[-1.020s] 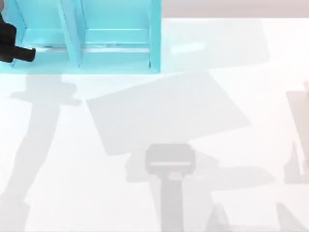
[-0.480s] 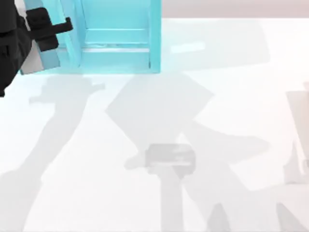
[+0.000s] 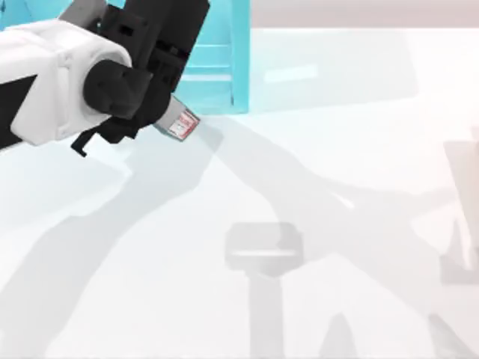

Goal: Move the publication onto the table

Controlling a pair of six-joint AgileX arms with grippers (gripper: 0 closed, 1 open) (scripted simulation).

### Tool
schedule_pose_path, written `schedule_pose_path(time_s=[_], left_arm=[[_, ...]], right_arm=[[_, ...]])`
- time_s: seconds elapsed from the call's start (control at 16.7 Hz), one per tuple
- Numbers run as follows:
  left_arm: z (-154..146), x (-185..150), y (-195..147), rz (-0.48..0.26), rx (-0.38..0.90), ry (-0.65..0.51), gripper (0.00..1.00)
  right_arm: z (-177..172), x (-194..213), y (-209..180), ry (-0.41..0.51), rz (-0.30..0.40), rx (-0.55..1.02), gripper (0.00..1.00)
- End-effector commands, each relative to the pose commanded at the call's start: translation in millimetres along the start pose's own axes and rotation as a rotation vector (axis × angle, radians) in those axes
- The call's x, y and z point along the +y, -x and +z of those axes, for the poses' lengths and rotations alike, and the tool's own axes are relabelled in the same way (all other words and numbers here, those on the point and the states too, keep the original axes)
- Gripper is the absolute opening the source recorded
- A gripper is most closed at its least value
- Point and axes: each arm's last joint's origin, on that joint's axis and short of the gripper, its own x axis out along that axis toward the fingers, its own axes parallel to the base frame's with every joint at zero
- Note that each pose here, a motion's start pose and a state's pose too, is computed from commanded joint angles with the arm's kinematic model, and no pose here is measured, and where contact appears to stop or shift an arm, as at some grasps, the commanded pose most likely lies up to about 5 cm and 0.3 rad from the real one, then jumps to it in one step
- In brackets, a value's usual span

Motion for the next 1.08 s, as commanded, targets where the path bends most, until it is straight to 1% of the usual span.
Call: schedule_pose_path(time_s=[0.12,0.24,0.36,0.48,0.6,0.72,0.9,1.08], left_arm=[[-30,-15,5,0.054,-0.011,0.131,0.0],[-63,-27,12,0.092,-0.043,0.251,0.0],[-97,-36,23,0.106,-0.09,0.358,0.0],[-132,-41,35,0.094,-0.141,0.453,0.0],[-167,-43,50,0.056,-0.19,0.536,0.0],[-201,-41,66,-0.002,-0.227,0.608,0.0],[-246,-32,90,-0.112,-0.255,0.694,0.0],[-282,-19,112,-0.223,-0.25,0.757,0.0]], right_arm=[[0,0,0,0.0,0.0,0.0,1.0],[0,0,0,0.0,0.0,0.0,1.0],[0,0,0,0.0,0.0,0.0,1.0],[0,0,0,0.0,0.0,0.0,1.0],[0,0,0,0.0,0.0,0.0,1.0],[0,0,0,0.0,0.0,0.0,1.0],[0,0,0,0.0,0.0,0.0,1.0],[0,0,0,0.0,0.0,0.0,1.0]])
